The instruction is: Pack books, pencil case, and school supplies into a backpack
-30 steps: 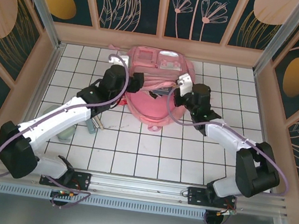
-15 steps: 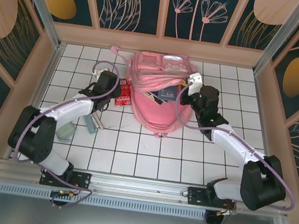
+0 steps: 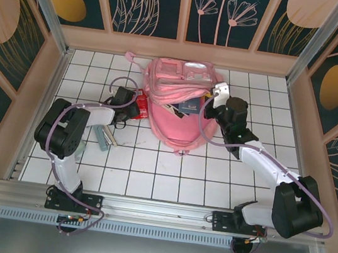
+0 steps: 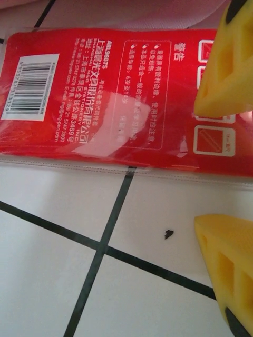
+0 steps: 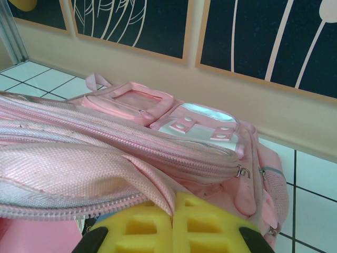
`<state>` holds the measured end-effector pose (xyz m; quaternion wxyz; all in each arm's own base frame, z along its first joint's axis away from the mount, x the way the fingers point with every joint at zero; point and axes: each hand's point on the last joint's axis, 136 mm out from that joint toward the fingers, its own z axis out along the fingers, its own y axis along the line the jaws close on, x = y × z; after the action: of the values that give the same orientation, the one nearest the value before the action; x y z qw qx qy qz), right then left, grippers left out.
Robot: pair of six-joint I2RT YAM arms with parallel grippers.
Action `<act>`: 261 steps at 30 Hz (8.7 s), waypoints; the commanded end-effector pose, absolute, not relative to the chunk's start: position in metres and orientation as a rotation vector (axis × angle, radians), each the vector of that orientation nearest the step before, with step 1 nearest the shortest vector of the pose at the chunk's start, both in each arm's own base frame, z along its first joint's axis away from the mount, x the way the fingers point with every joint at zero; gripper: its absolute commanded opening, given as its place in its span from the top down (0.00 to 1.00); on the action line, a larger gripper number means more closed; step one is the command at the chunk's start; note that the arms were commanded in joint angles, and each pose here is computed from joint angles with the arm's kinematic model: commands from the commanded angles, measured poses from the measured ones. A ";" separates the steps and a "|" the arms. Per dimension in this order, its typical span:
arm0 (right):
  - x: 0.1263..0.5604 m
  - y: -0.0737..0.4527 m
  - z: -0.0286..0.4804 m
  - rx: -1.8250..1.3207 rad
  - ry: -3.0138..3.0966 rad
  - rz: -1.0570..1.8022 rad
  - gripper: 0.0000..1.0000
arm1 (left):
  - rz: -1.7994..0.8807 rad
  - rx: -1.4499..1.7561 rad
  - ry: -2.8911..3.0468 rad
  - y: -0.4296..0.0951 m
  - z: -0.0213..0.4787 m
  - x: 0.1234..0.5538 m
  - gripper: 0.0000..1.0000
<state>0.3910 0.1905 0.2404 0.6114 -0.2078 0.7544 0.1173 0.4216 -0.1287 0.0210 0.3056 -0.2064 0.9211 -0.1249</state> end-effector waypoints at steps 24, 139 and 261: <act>0.399 0.178 0.271 -0.364 1.644 0.286 1.00 | -1.100 -0.436 2.166 -0.200 0.058 0.435 0.65; 0.400 0.182 0.267 -0.357 1.655 0.331 1.00 | -1.555 -0.362 1.921 -0.327 0.203 0.325 1.00; 0.407 0.197 0.270 -0.364 1.654 0.409 1.00 | -0.075 -0.685 2.384 -0.081 0.052 0.280 0.61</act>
<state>0.4000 0.1979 0.2434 0.6108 -0.1768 0.7537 0.1661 0.2835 -0.0798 0.0511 0.3317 -0.2754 0.9012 -0.0443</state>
